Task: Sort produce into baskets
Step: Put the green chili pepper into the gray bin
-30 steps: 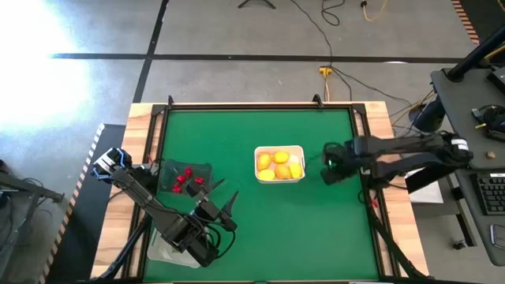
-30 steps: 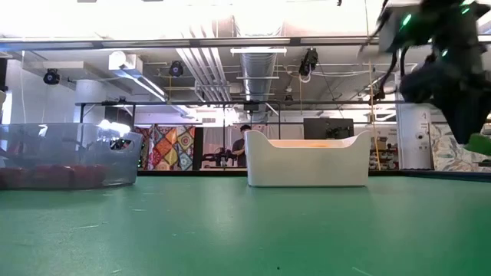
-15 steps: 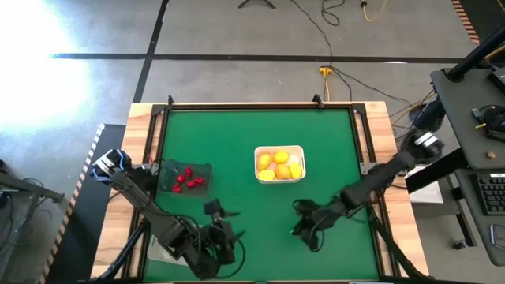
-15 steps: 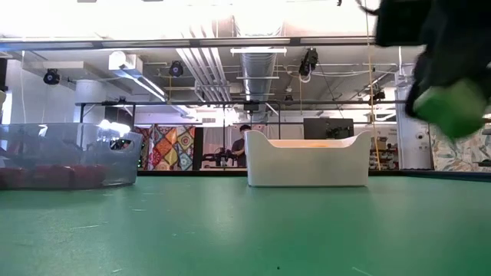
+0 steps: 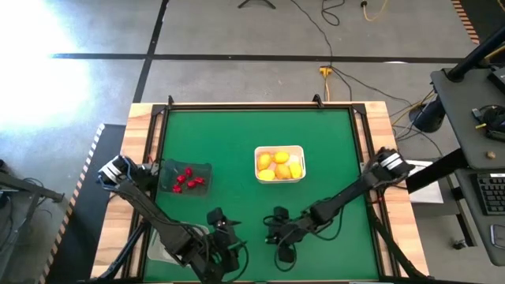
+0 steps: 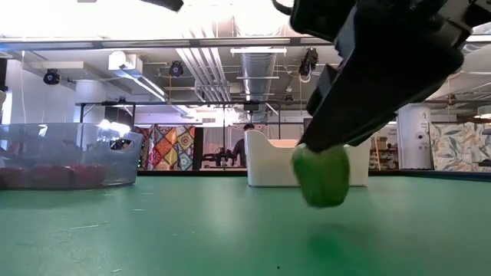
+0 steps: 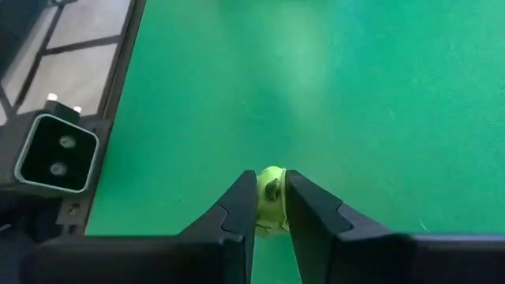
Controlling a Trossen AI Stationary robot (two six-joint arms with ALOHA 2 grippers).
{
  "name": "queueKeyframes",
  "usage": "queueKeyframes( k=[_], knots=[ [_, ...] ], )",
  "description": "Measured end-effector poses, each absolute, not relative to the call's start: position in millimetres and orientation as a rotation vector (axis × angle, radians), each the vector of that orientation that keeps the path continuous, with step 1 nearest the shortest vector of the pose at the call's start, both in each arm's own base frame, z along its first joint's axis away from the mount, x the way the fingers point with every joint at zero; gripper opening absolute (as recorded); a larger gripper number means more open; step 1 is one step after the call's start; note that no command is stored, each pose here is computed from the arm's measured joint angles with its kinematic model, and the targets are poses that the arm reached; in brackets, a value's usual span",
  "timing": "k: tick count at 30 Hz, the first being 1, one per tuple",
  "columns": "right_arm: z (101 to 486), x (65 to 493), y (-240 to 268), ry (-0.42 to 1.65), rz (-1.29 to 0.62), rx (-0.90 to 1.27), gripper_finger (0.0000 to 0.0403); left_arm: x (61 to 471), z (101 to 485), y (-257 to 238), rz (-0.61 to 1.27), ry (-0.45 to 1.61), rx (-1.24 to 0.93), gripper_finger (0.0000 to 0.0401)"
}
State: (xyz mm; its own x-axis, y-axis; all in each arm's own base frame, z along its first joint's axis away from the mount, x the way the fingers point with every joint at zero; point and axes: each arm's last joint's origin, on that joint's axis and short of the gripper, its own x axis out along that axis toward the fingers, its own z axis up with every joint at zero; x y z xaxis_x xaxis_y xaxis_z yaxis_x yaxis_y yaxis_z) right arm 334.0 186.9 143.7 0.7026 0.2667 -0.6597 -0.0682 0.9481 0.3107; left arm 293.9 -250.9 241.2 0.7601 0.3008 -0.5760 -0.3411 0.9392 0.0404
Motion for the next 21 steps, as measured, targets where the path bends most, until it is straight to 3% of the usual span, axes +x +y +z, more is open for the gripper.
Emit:
queueKeyframes(
  k=[8,21],
  knots=[
    [138.5,341.4,190.5,0.764,0.189,0.223,0.0089,306.2,214.8,-252.8,0.432,0.591,-0.063,0.0292],
    [167.3,327.2,187.3,0.755,0.139,0.149,0.0216,346.8,155.6,-253.5,0.375,0.658,-0.092,0.0293]
  ],
)
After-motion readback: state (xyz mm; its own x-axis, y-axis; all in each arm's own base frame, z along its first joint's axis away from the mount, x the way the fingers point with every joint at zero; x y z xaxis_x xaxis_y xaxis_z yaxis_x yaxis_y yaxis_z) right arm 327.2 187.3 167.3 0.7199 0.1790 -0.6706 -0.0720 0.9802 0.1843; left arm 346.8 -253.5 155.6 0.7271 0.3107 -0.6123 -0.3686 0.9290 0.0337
